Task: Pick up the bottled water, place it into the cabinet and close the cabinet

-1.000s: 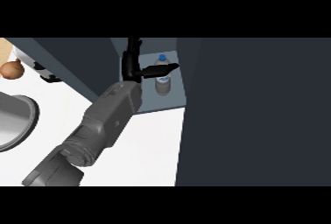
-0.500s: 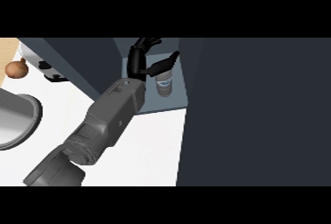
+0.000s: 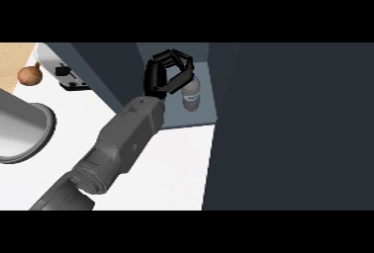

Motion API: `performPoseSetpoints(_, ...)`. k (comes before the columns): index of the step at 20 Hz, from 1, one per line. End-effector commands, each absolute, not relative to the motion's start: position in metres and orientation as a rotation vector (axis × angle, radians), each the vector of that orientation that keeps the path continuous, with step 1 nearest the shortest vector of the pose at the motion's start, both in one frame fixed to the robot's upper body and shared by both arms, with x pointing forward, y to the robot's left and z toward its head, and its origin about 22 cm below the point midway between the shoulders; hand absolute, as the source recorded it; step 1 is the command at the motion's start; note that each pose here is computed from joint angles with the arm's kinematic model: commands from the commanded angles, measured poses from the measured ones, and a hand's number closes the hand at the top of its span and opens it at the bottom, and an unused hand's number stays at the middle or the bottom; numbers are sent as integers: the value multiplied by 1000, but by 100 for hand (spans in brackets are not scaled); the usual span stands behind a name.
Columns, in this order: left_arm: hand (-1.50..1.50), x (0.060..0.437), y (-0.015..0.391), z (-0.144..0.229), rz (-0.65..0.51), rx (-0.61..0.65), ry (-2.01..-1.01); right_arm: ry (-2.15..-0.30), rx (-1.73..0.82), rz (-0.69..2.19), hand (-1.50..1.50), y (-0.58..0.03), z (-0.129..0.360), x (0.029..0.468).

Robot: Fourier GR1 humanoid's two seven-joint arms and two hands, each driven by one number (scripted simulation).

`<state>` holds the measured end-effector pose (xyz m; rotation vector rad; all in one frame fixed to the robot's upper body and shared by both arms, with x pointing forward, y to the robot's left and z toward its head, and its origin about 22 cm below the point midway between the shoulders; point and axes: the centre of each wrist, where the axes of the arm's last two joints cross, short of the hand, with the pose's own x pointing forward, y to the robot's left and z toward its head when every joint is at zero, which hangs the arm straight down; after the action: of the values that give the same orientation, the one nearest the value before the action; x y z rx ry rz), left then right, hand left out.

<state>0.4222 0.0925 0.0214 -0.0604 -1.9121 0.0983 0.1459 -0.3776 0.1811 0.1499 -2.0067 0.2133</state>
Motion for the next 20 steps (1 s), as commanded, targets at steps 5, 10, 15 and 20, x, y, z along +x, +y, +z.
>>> performPoseSetpoints(5, 150, 395, 88, -6, 151, -196, -1867, -1976, 152, 261, -150, -382, 179, 139)
performPoseSetpoints(10, 150, 369, 82, -25, 174, -318, -1832, -1950, 161, 325, 150, -365, 191, 136)
performPoseSetpoints(15, 150, 341, 79, -44, 169, -418, -1805, -1950, 187, 339, 150, -358, 203, 119)
performPoseSetpoints(20, 150, 309, 96, -65, 175, -506, -1783, -1912, 255, 400, 150, -344, 200, 98)
